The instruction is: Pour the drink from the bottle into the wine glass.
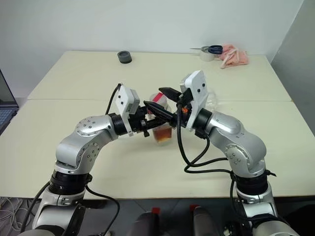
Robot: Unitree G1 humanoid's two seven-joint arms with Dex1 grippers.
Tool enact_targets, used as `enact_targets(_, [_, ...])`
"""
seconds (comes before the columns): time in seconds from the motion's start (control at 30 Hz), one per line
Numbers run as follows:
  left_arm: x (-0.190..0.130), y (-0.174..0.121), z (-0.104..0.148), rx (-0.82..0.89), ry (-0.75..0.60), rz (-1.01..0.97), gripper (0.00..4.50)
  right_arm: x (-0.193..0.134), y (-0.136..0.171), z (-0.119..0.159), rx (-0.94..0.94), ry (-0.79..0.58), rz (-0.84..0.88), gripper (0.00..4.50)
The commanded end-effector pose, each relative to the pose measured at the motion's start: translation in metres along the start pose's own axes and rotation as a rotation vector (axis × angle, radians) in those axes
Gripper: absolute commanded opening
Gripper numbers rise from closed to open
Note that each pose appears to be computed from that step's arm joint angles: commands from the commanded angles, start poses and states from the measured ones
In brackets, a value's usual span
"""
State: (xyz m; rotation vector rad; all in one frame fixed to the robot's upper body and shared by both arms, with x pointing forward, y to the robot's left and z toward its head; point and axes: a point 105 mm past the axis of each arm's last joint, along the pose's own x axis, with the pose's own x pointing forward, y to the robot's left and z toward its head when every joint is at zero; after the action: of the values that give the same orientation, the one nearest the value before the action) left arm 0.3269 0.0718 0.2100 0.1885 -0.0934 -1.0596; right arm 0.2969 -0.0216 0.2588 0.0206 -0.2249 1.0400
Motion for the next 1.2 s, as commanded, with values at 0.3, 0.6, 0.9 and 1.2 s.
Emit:
enact_targets(0.3, [0.003, -0.005, 0.019, 0.055, -0.067, -0.015, 1.82, 0.001, 0.0, 0.003, -0.037, -0.017, -0.002, 3.26])
enact_targets(0.6, [0.001, -0.004, 0.017, 0.053, -0.063, 0.001, 1.82, 0.004, -0.002, 0.01, -0.021, -0.052, -0.001, 2.34])
enact_targets(0.9, [-0.003, -0.011, 0.017, 0.031, -0.055, -0.042, 1.82, 0.003, -0.001, 0.014, -0.006, -0.051, 0.073, 1.87])
enact_targets(1.2, [-0.038, -0.072, 0.038, -0.048, -0.002, -0.531, 1.82, -0.008, 0.035, 0.037, 0.047, 0.036, 0.679, 1.87])
